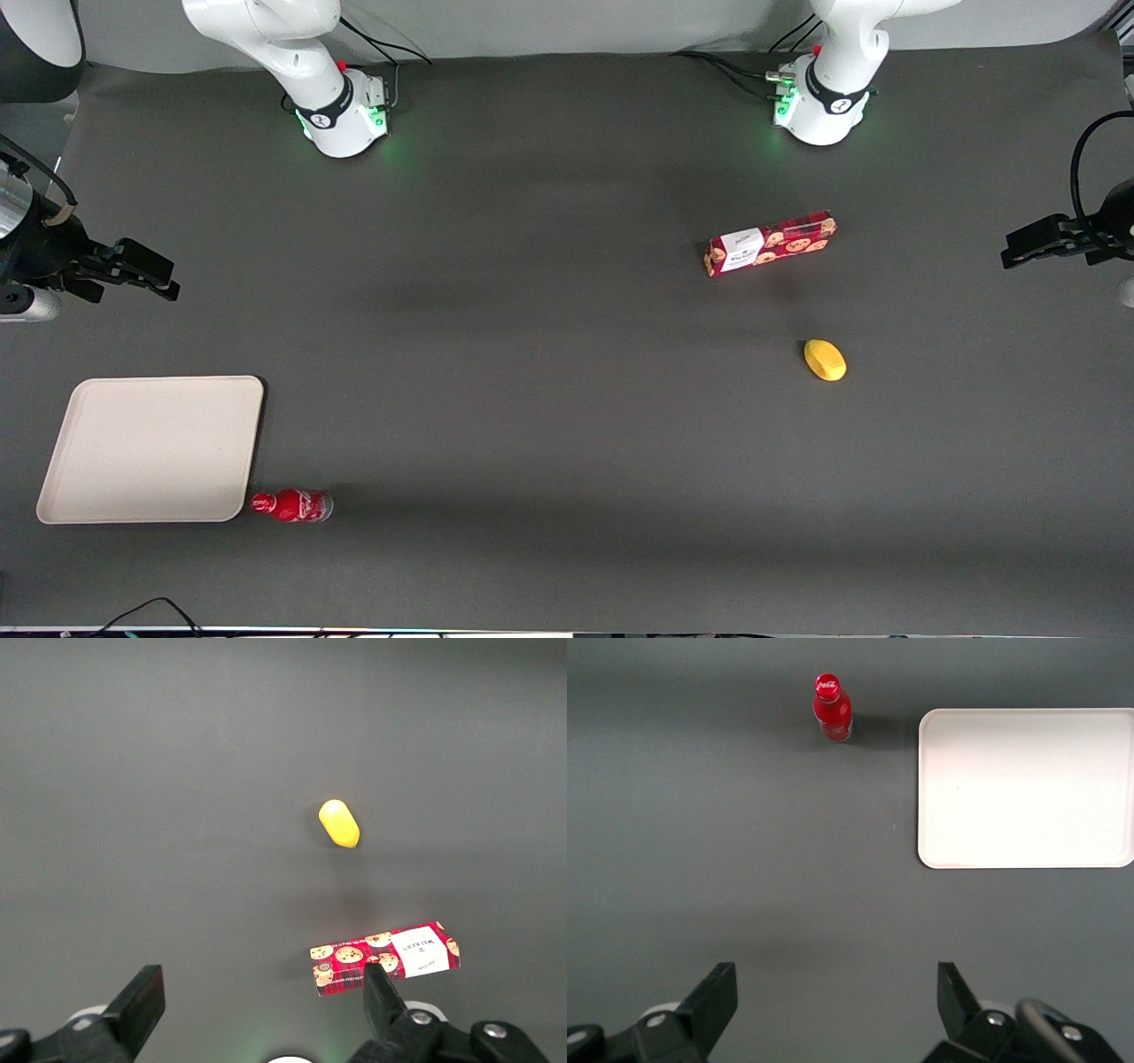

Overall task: Place coke bottle on tray
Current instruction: 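Move the right gripper out over the white tray toward the bottle, then lower the open right gripper around the red Coca-Cola bottle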

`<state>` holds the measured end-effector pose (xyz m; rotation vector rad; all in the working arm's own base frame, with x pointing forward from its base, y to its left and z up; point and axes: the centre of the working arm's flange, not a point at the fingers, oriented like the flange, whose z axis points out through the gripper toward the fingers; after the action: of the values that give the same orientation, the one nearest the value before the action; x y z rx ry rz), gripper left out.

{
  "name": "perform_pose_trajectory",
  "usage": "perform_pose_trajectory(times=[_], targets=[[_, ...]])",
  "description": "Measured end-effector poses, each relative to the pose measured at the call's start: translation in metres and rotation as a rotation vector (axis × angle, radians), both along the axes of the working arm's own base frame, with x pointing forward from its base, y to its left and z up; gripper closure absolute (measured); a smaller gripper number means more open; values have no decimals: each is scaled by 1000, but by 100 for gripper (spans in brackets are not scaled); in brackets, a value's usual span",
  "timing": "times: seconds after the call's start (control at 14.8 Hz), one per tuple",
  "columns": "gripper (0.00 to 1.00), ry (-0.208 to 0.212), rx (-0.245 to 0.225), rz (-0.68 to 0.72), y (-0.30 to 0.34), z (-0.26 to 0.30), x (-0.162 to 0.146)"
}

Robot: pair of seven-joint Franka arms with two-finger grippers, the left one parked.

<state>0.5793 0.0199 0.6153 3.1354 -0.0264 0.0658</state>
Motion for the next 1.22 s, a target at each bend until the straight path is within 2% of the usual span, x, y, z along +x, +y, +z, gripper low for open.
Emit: perform_pose_trajectory(times=[0.47, 0.74, 0.95, 1.22], targets=[[0, 13, 0, 4, 2, -8, 4], [0, 36, 0, 10, 6, -25, 13], [0, 49, 5, 20, 13, -54, 45], [0, 31, 20, 29, 21, -102, 105]])
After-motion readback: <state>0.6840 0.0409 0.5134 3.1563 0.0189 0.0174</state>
